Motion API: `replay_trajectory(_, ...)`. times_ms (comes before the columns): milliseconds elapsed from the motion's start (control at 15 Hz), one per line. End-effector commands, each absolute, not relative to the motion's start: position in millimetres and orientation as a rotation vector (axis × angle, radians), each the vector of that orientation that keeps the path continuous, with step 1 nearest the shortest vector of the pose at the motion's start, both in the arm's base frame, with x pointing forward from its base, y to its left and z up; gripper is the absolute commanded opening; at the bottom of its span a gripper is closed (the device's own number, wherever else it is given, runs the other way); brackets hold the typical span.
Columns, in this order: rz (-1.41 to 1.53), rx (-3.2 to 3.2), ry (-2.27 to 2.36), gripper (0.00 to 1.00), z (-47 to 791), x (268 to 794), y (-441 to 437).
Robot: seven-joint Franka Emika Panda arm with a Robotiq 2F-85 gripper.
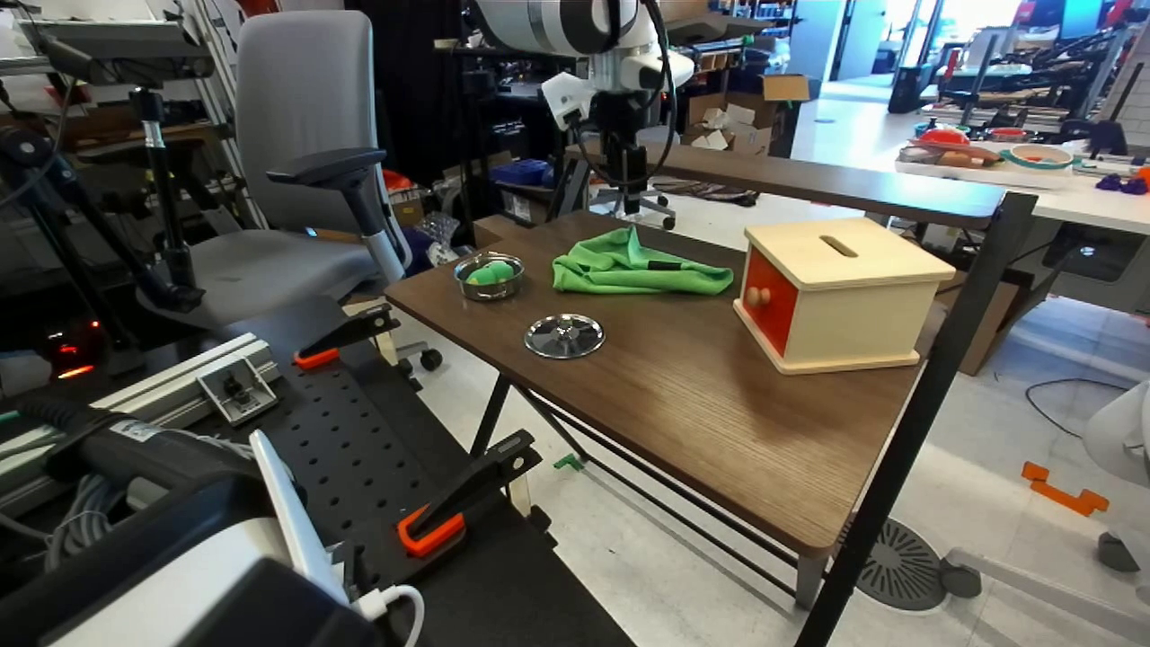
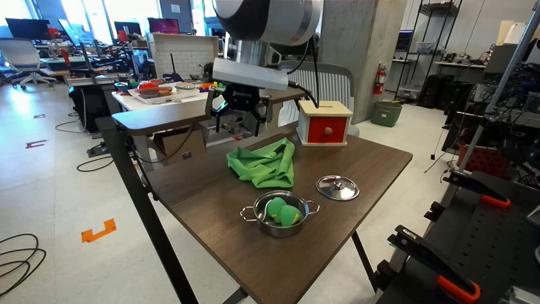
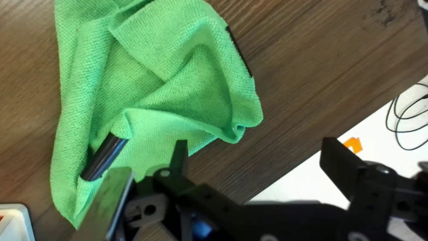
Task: Unfold the green towel
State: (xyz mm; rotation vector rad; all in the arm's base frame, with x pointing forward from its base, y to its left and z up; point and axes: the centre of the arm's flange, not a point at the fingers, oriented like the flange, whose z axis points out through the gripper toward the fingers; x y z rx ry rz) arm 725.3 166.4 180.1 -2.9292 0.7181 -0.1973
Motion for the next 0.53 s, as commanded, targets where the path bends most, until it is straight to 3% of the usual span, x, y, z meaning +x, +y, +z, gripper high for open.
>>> replay_trajectory(0,-0.175,-2.928,0.602,1.0,245.4,665.5,164.2)
replay_trajectory(67,-0.194,-2.919,0.588,1.0,259.4,656.7,163.5)
replay_trajectory(133,-0.2,-2.933,0.631,1.0,224.6,703.1,173.9)
replay_trajectory(467,-0.192,-2.939,0.604,1.0,252.6,679.4,172.0)
